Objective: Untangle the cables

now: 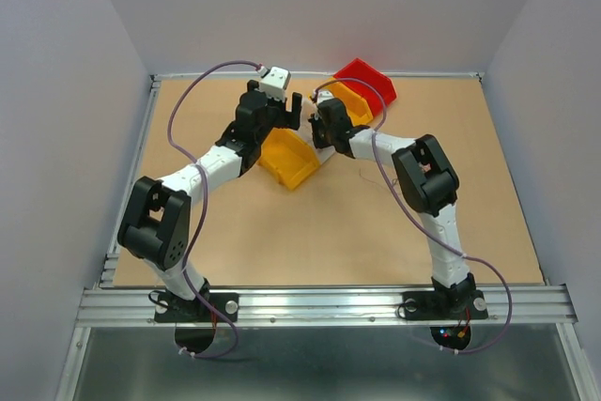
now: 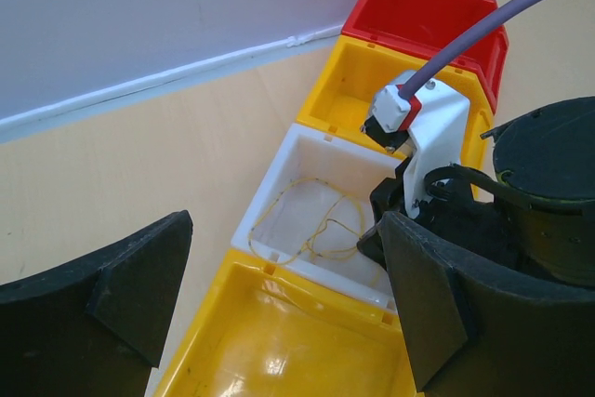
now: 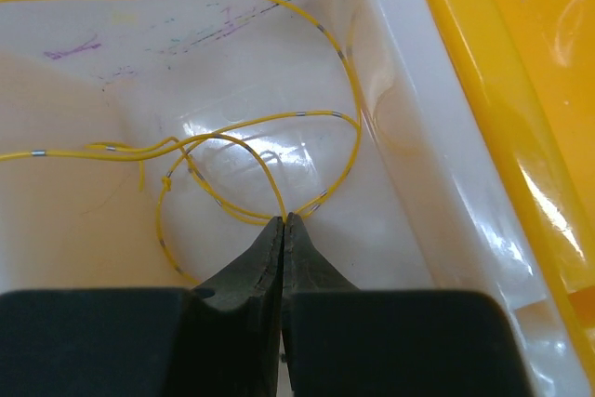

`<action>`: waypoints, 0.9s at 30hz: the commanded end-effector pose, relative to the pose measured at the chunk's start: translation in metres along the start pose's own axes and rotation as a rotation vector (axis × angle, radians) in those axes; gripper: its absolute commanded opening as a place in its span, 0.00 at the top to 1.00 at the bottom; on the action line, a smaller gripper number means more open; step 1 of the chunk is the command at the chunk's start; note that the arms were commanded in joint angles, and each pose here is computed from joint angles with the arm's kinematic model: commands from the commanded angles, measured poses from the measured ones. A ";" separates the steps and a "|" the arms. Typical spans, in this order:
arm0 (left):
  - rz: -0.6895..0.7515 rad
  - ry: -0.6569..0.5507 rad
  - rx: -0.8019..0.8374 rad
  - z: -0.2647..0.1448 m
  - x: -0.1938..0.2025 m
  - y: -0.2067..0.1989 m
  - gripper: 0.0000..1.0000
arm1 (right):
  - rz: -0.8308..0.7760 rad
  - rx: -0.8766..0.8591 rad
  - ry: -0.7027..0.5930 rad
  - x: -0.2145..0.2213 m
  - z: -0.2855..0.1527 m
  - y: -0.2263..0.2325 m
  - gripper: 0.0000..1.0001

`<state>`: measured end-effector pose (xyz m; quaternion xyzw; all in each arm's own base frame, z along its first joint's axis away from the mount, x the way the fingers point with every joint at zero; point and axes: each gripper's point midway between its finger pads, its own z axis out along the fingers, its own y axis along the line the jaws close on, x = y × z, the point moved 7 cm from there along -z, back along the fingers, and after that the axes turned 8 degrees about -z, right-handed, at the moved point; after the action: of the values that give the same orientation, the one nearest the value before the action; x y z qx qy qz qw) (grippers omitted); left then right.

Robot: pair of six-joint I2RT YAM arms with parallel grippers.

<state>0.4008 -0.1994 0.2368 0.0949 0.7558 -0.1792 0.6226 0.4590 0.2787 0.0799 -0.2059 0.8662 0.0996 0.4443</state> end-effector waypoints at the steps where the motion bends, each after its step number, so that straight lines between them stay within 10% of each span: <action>1: 0.021 -0.058 0.011 0.005 -0.015 -0.002 0.07 | -0.059 0.020 0.043 -0.006 -0.005 0.003 0.97; 19: -0.114 0.023 -0.069 0.026 -0.005 0.032 0.09 | -0.074 0.062 0.185 0.002 0.028 0.003 0.94; 27: -0.122 0.010 -0.038 0.023 -0.008 0.035 0.11 | -0.031 0.053 -0.001 -0.060 -0.011 0.005 0.69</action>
<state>0.4374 -0.1703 0.1986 0.0351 0.8031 -0.1702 0.5699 0.4867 0.2927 0.0865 -0.2150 0.8814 0.0529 0.4173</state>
